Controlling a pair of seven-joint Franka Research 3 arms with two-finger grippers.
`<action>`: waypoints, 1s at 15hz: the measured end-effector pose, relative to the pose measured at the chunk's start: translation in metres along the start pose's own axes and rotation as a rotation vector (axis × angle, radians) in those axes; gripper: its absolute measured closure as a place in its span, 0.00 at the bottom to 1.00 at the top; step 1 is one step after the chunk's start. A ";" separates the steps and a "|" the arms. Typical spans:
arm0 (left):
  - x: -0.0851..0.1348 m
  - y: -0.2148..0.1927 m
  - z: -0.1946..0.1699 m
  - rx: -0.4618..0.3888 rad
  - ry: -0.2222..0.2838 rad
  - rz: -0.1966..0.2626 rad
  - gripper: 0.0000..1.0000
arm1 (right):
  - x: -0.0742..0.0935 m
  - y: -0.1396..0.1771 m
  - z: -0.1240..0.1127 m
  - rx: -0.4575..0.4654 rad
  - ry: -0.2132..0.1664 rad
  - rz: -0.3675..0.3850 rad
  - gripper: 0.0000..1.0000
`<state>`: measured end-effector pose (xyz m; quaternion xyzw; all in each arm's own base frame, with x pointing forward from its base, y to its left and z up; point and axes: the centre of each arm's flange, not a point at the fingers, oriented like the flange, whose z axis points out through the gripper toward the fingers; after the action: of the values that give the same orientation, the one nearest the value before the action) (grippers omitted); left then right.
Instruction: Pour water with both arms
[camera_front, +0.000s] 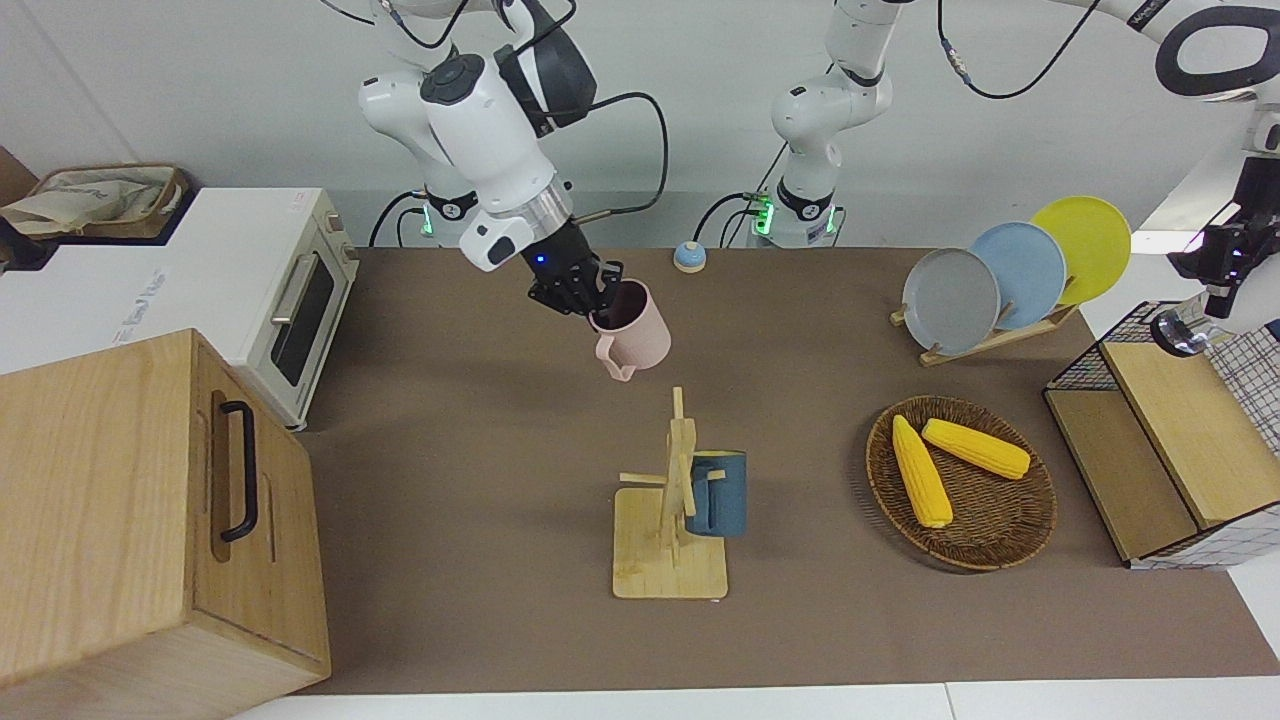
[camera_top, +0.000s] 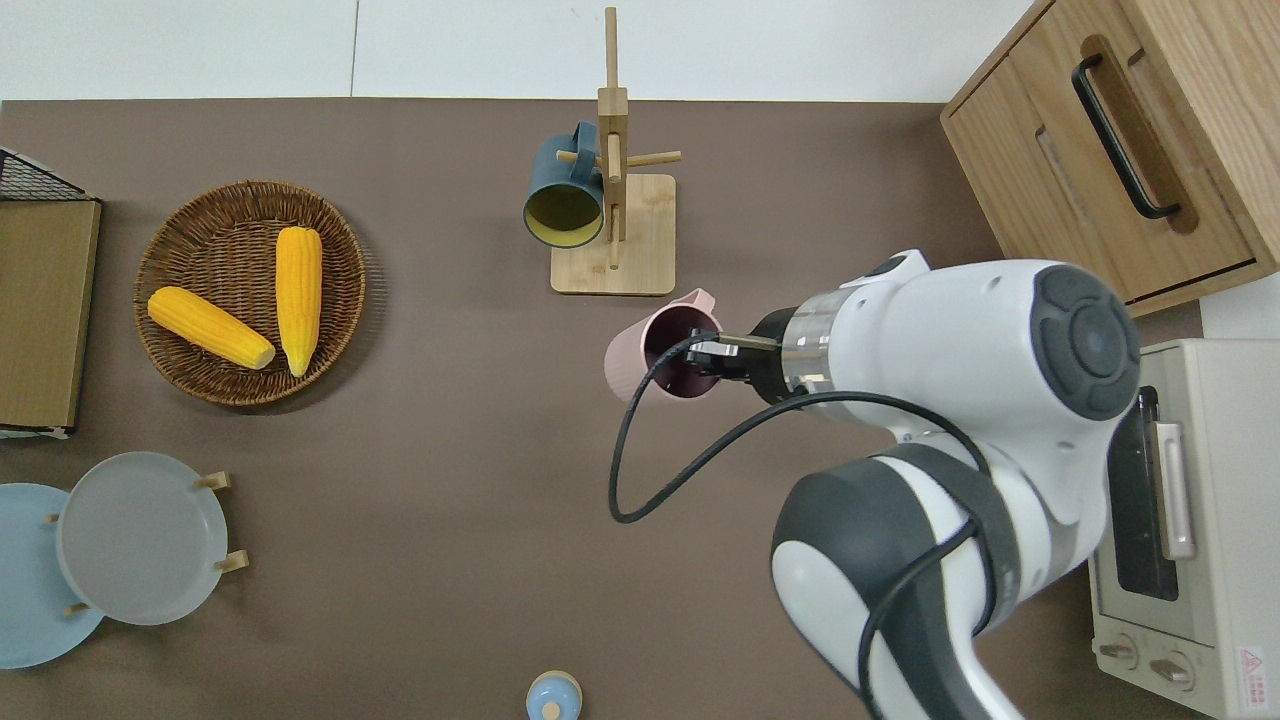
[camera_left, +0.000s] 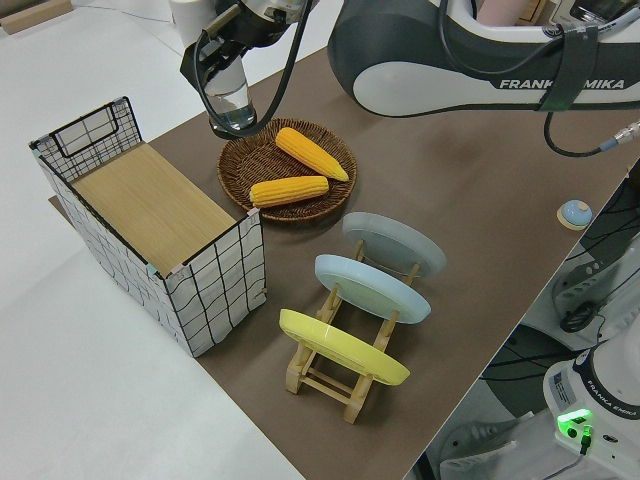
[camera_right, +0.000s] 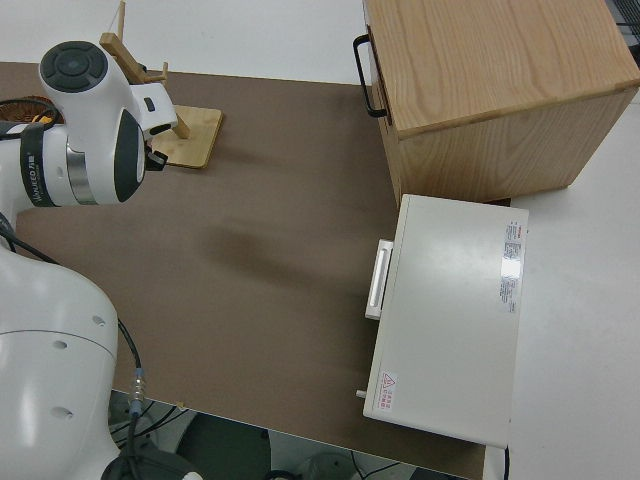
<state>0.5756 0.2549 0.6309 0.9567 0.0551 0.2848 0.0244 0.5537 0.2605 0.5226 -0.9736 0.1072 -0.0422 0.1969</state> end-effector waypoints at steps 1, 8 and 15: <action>-0.005 0.002 0.002 -0.001 -0.010 -0.002 0.36 | -0.011 -0.013 0.004 0.003 -0.012 0.039 0.95; -0.034 0.016 -0.006 -0.010 -0.046 -0.018 0.36 | -0.052 -0.067 0.015 -0.004 -0.047 0.101 0.95; -0.055 0.055 0.002 0.010 -0.064 -0.063 0.36 | -0.032 -0.115 0.045 -0.058 -0.042 0.087 0.95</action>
<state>0.5357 0.1935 0.6033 0.9632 0.0856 0.2529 0.0302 0.5504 0.3884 0.5252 -0.9740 0.1466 -0.0101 0.1727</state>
